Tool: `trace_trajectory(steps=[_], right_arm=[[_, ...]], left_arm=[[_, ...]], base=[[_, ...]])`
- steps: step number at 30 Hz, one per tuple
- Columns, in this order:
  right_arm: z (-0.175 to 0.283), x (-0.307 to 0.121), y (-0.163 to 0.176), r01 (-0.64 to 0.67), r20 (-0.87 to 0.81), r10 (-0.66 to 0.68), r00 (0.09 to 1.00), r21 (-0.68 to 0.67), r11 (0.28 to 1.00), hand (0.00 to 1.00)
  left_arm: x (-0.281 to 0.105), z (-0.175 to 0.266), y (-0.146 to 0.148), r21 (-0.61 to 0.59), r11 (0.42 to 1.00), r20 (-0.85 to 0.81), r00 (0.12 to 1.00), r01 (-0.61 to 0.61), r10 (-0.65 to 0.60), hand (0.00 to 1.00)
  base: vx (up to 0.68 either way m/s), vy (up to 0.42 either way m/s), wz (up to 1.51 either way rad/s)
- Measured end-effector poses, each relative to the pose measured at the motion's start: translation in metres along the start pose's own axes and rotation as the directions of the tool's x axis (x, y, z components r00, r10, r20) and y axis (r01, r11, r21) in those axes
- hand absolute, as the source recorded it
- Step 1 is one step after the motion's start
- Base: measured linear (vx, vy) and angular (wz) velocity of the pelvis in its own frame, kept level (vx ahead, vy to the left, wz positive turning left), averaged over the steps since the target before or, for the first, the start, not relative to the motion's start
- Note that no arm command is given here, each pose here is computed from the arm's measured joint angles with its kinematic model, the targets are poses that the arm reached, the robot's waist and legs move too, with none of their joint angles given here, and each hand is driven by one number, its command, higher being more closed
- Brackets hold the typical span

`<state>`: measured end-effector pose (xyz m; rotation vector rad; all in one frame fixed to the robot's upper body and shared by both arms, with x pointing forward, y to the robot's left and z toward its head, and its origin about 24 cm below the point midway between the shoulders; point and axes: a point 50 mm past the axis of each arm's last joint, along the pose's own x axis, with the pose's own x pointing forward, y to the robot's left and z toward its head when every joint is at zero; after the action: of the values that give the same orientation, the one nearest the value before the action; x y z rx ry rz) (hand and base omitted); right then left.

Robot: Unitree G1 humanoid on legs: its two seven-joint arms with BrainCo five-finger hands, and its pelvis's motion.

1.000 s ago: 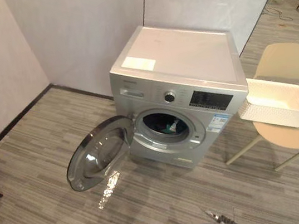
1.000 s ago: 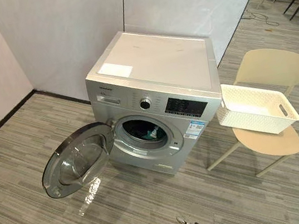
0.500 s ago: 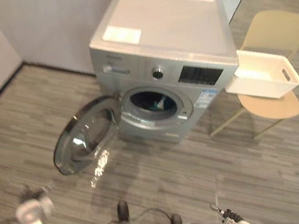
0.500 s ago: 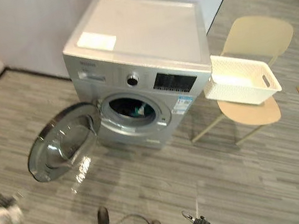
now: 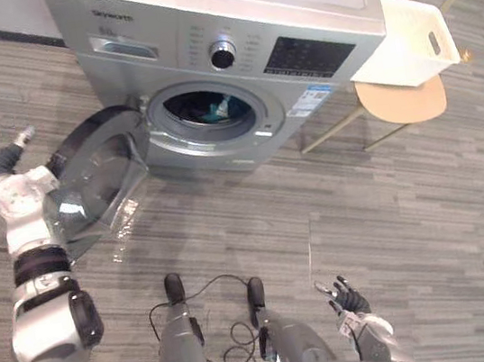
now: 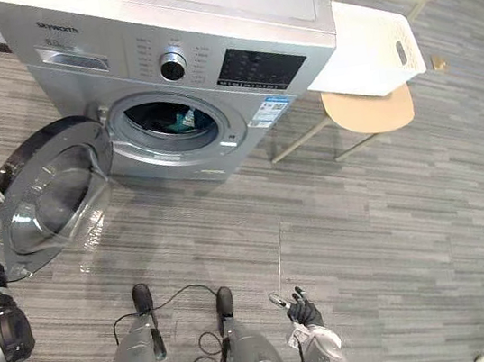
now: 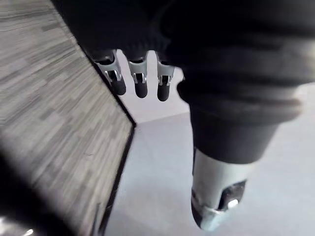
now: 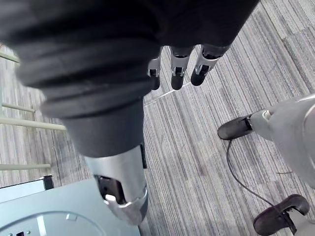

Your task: Pick up the laundry basket with both hands and put the clothes into the washing machine.

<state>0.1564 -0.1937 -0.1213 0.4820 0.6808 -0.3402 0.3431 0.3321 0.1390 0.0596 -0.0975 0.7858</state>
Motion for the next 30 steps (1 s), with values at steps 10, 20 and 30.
trace_trajectory(steps=[10, 20, 30], right_arm=[[-0.001, -0.003, -0.006, 0.025, 0.010, -0.025, 1.000, 0.018, 1.000, 0.00], [-0.027, -0.021, -0.029, 0.105, -0.071, -0.102, 0.992, 0.043, 0.994, 0.00], [-0.037, -0.027, -0.050, 0.146, -0.137, -0.146, 0.980, -0.009, 0.989, 0.00]], left_arm=[[-0.113, -0.087, -0.052, -0.008, 0.937, -0.105, 0.931, 0.349, -0.348, 0.00], [-0.317, -0.146, -0.083, -0.261, 0.303, -0.356, 0.201, 0.917, -0.913, 0.00], [-0.382, -0.032, -0.143, -0.409, -0.346, 0.175, -0.300, 0.844, -0.938, 0.00]], base=[[-0.01, 0.028, 0.11], [0.04, 0.046, 0.22], [0.05, 0.001, -0.01]])
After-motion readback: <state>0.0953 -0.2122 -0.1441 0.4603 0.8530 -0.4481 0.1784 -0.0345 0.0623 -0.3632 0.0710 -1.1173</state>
